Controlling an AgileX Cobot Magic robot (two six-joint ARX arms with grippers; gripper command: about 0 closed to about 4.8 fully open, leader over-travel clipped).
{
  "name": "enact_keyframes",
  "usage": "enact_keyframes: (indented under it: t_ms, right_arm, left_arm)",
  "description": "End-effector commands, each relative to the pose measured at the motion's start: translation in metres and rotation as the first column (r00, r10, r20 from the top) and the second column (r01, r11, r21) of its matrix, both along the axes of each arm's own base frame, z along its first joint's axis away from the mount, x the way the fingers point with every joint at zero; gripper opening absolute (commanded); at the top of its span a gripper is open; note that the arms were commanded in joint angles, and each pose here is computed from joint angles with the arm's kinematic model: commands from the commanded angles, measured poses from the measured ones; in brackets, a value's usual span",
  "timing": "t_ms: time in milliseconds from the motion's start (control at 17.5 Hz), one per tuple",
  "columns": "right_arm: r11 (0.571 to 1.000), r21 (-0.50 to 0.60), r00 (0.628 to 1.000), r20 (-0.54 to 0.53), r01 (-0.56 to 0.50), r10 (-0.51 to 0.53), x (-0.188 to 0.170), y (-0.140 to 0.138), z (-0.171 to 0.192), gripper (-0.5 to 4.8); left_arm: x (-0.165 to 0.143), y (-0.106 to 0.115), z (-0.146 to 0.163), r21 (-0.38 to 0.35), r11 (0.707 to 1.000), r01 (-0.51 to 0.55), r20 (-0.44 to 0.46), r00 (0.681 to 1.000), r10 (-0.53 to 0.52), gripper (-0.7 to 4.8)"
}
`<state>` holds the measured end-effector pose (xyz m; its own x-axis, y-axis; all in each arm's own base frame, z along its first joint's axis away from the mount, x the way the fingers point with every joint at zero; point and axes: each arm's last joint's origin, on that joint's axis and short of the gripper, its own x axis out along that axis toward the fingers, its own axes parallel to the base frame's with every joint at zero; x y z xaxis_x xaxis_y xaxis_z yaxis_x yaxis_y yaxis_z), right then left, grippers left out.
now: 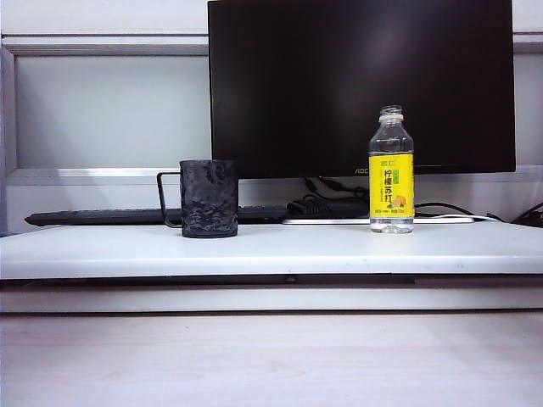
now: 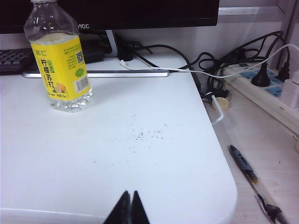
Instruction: Carefully pick up the bottle and pour some water from the bottle into the cup.
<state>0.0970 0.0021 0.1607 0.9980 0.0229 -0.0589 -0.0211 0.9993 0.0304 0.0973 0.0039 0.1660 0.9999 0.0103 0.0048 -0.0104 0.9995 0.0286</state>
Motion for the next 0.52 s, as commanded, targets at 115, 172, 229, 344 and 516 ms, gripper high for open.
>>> enact_keyframes:
  t_ms: [115, 172, 229, 344, 516]
  right_arm:
    - [1.0, 0.003, 1.0, 0.009, 0.003, -0.003, 0.0, 0.0, 0.0, -0.01]
    - [1.0, 0.003, 1.0, 0.008, 0.003, -0.003, 0.0, 0.0, 0.0, -0.01]
    - [1.0, 0.003, 1.0, 0.007, 0.003, -0.003, 0.0, 0.0, 0.0, -0.01]
    - [1.0, 0.005, 0.999, 0.038, -0.022, 0.021, 0.0, 0.001, 0.005, -0.01]
    - [0.996, 0.0, 0.982, 0.172, -0.084, 0.083, -0.011, 0.002, 0.049, -0.01]
  left_arm:
    - [0.0, 0.0, 0.001, -0.002, 1.0, -0.001, 0.01, 1.0, 0.001, -0.05]
    - [0.0, 0.0, 0.001, -0.002, 1.0, -0.001, 0.01, 1.0, 0.001, -0.05]
    - [0.0, 0.0, 0.001, -0.002, 1.0, -0.001, 0.01, 1.0, 0.001, -0.05]
    - [0.0, 0.0, 0.003, -0.029, 1.0, 0.009, 0.03, 1.0, -0.008, -0.04]
    - [-0.006, -0.001, 0.031, -0.134, 0.99, 0.049, 0.161, 0.987, -0.027, 1.87]
